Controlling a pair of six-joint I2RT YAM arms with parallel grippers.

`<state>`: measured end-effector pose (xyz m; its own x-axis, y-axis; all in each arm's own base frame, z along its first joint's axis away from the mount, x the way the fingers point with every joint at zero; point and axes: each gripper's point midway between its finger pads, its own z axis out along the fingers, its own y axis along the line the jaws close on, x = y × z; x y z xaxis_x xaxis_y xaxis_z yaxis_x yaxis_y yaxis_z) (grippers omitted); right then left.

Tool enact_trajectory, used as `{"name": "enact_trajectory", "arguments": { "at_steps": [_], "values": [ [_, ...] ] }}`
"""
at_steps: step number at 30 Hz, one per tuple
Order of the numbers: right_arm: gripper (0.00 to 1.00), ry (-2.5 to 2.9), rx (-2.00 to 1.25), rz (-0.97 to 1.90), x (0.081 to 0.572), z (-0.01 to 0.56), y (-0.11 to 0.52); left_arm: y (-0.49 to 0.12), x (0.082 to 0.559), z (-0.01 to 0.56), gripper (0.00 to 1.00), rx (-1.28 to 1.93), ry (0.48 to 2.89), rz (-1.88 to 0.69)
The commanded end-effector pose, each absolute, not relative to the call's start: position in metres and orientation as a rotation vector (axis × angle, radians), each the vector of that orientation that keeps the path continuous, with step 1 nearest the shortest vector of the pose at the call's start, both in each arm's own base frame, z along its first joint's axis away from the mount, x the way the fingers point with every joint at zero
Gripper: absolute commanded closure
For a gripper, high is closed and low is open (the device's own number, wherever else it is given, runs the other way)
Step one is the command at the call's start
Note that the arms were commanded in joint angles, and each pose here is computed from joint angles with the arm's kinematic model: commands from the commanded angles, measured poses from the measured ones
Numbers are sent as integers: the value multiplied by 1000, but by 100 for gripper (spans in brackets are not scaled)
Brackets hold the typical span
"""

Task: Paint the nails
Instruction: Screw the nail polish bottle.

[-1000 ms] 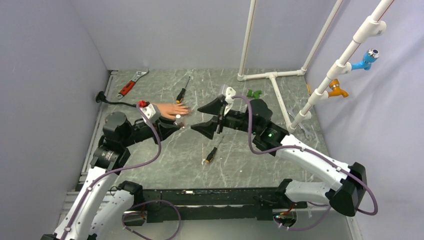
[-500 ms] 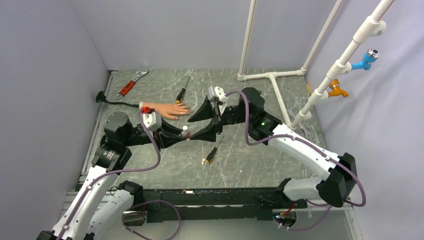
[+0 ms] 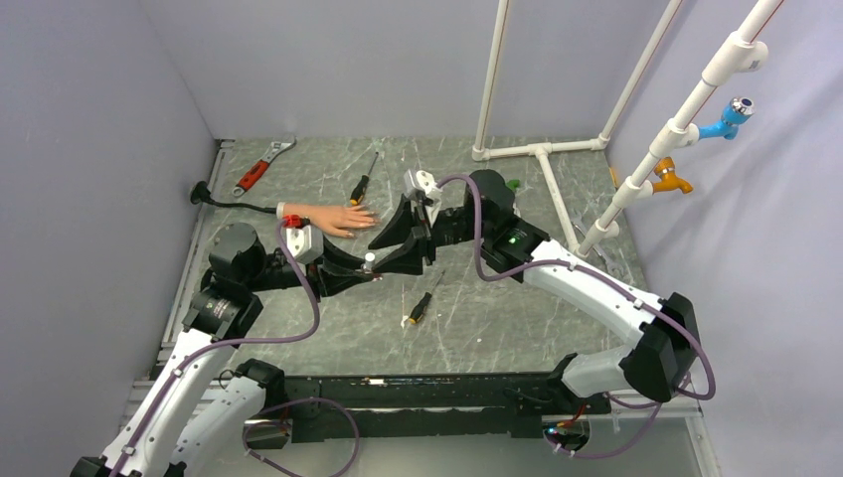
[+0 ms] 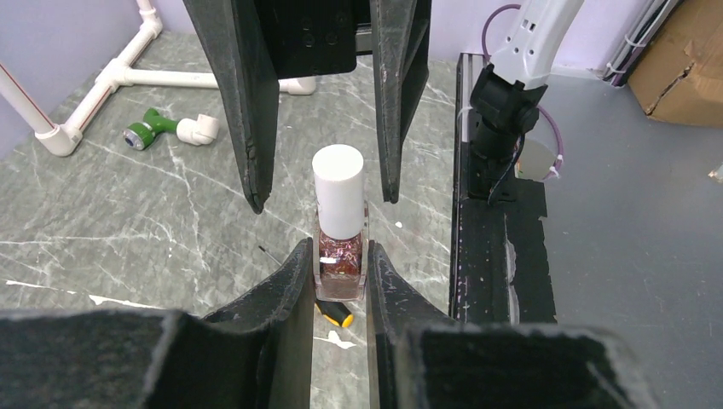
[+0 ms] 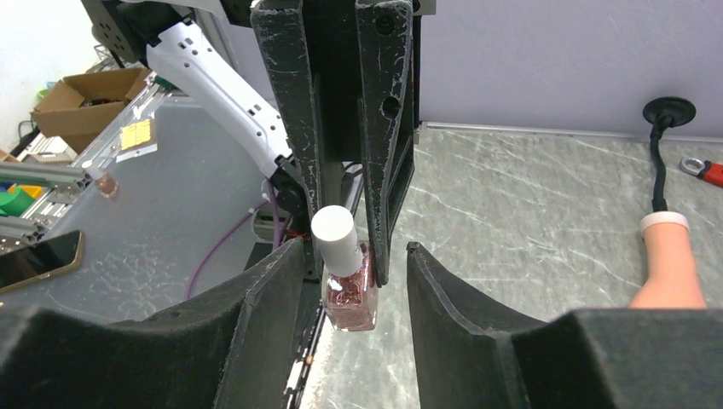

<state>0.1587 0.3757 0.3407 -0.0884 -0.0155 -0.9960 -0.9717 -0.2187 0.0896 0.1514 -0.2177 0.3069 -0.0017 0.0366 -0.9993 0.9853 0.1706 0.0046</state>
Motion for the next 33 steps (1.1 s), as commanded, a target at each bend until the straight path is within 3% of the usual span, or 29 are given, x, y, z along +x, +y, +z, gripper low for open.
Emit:
{"name": "enact_trajectory", "arguments": {
  "at_steps": [1, 13, 25, 33],
  "values": [
    [52, 1060, -1328, 1417, 158, 368, 378, -219, 149, 319, 100, 1136, 1252, -1048],
    [65, 1088, -1361, 1396, 150, 356, 386, -219, 153, 317, 100, 1124, 1270, -1041],
    [97, 1168, -1311, 1321, 157, 341, 390, -218, 160, 314, 100, 1104, 1297, -1015],
    [100, 1196, -1274, 1161, 159, 330, 401, -215, 172, 314, 100, 1031, 1356, -978]
  ]
}}
